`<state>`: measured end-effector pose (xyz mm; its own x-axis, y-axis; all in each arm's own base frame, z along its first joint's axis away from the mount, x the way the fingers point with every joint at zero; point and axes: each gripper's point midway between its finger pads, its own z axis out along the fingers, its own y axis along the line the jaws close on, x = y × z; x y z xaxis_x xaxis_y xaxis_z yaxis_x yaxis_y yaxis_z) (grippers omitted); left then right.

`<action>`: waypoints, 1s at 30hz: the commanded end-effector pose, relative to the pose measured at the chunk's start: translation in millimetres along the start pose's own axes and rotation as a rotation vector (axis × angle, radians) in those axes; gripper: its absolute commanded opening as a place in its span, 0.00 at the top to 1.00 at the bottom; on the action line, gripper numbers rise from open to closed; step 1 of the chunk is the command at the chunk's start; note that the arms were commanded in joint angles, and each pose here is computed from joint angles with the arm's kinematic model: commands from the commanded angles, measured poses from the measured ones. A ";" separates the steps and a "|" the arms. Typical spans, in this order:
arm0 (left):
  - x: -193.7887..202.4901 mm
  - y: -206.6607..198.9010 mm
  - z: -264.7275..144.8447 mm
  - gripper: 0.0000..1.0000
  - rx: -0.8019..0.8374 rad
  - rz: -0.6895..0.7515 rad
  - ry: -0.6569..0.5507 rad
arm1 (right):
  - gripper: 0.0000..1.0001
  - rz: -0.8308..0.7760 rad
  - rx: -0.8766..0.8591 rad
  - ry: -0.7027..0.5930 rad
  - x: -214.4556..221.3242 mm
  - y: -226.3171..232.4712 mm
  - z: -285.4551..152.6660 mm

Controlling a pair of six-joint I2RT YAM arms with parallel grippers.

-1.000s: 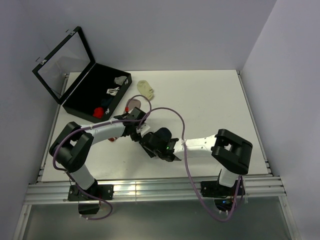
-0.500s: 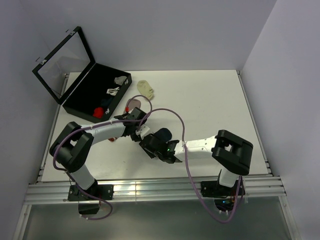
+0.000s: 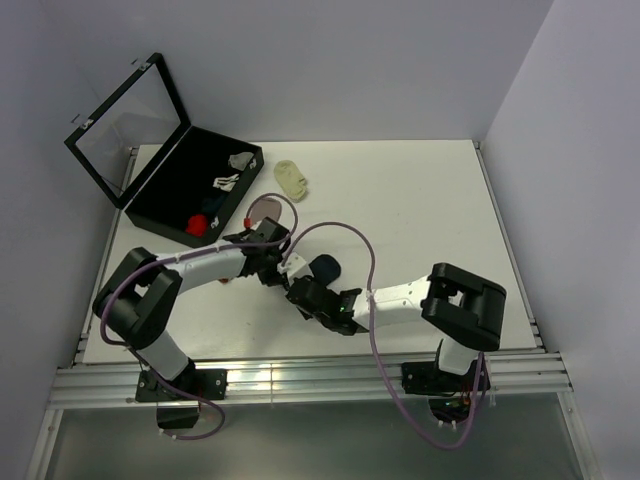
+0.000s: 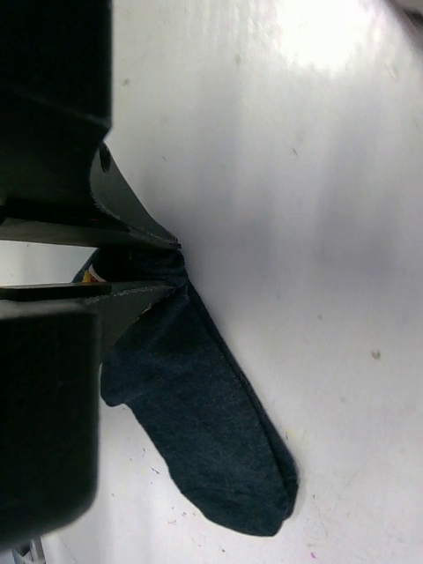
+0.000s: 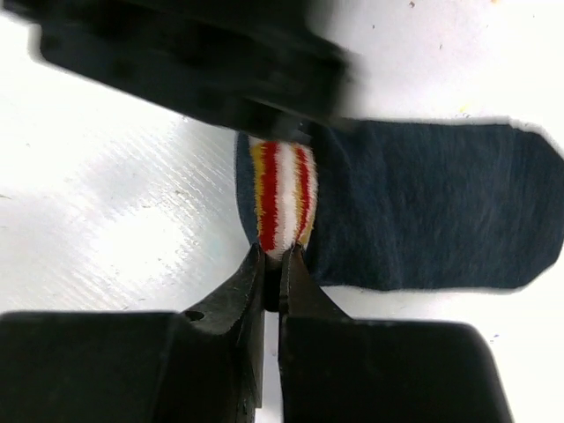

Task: Roll the socks
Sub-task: Roll the sock at the center of the board.

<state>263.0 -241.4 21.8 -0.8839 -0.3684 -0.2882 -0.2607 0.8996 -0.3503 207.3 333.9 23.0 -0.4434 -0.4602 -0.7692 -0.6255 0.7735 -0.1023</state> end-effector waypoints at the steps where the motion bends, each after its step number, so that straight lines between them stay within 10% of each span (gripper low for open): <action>1: 7.4 26.3 -4.9 0.84 -0.060 -0.082 0.012 | 1.00 0.120 -0.087 0.059 29.2 7.3 -3.8; 11: -8.5 20.8 -33.0 0.28 0.020 -0.146 -0.081 | 1.00 0.427 -0.400 0.102 36.0 6.6 -13.3; 30: 1.8 -16.8 -39.1 0.30 0.260 -0.077 -0.070 | 1.00 0.940 -0.739 0.158 41.0 -13.8 -13.3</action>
<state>246.6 -233.0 54.9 -0.8237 -0.4821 -0.2986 -0.2721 0.7980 -0.5378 207.9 309.2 18.7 -0.9229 0.0686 -0.3789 -0.3176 0.4204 0.8499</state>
